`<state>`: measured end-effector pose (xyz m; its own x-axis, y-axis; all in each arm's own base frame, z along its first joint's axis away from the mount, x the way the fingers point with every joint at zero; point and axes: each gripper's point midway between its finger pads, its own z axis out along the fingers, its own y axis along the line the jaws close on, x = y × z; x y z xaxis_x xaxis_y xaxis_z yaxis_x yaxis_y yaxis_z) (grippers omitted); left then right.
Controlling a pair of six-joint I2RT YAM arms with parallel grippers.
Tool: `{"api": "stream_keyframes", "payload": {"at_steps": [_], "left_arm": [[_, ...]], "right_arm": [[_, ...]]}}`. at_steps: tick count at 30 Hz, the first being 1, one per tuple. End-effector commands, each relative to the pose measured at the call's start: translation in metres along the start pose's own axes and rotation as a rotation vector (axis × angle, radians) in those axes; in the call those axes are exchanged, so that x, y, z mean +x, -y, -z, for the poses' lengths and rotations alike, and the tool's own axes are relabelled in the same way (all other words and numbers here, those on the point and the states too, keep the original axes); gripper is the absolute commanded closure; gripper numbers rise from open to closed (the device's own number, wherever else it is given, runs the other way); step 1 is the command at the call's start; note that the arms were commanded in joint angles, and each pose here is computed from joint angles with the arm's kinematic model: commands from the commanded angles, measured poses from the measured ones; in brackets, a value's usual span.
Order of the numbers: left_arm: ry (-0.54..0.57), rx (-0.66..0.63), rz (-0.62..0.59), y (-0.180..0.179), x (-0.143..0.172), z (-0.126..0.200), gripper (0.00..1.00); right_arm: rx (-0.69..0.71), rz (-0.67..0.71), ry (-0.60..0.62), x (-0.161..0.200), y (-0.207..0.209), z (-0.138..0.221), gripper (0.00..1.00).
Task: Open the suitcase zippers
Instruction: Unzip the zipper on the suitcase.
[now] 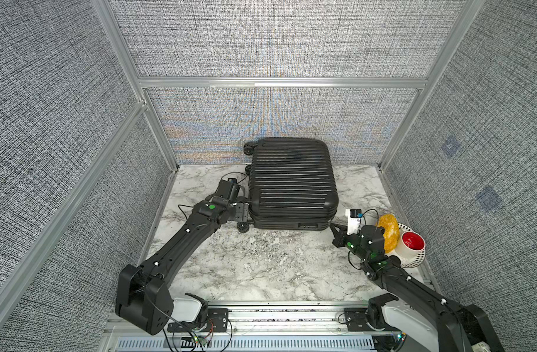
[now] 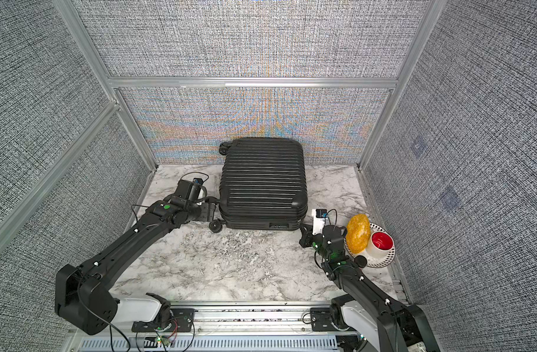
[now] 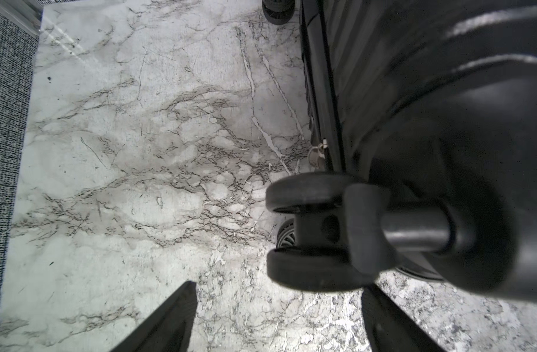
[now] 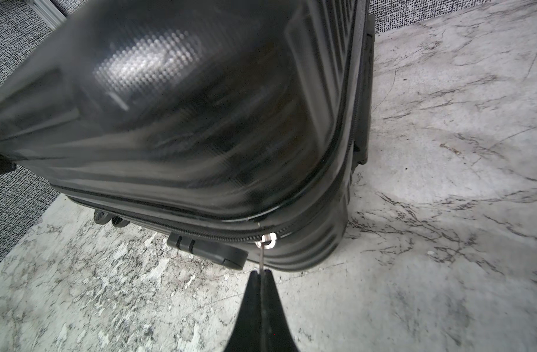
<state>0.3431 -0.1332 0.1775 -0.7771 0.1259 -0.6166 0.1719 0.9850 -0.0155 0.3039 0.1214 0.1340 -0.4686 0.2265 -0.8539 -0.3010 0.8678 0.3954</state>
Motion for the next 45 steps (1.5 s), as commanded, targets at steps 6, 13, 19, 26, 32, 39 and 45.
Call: {"api": "stream_keyframes", "payload": {"at_steps": [6, 13, 19, 26, 32, 39, 45], "left_arm": [[0.031, 0.128, -0.035, 0.024, -0.018, -0.011, 0.13], [0.009, 0.106, -0.045, 0.023, -0.02, -0.022, 0.17], [-0.012, 0.054, -0.069, 0.016, -0.022, -0.031, 0.25], [-0.011, 0.042, -0.084, 0.014, -0.023, -0.035, 0.42], [-0.014, 0.041, -0.1, 0.012, -0.022, -0.035, 0.68], [-0.026, 0.045, -0.113, 0.011, -0.02, -0.037, 0.99], [-0.006, 0.094, -0.105, 0.018, -0.021, -0.03, 0.9]], "right_arm": [[-0.066, 0.021, 0.043, -0.013, -0.014, 0.001, 1.0], [-0.062, 0.02, 0.042, -0.013, -0.013, 0.001, 1.0], [-0.058, 0.02, 0.044, -0.013, -0.013, 0.002, 1.0], [-0.046, 0.019, 0.038, -0.011, -0.011, 0.003, 1.0], [0.029, 0.011, 0.047, -0.011, 0.002, 0.008, 1.0], [0.169, -0.016, 0.055, -0.01, 0.026, 0.014, 1.0], [0.117, -0.004, 0.062, -0.012, 0.018, 0.012, 1.0]]}}
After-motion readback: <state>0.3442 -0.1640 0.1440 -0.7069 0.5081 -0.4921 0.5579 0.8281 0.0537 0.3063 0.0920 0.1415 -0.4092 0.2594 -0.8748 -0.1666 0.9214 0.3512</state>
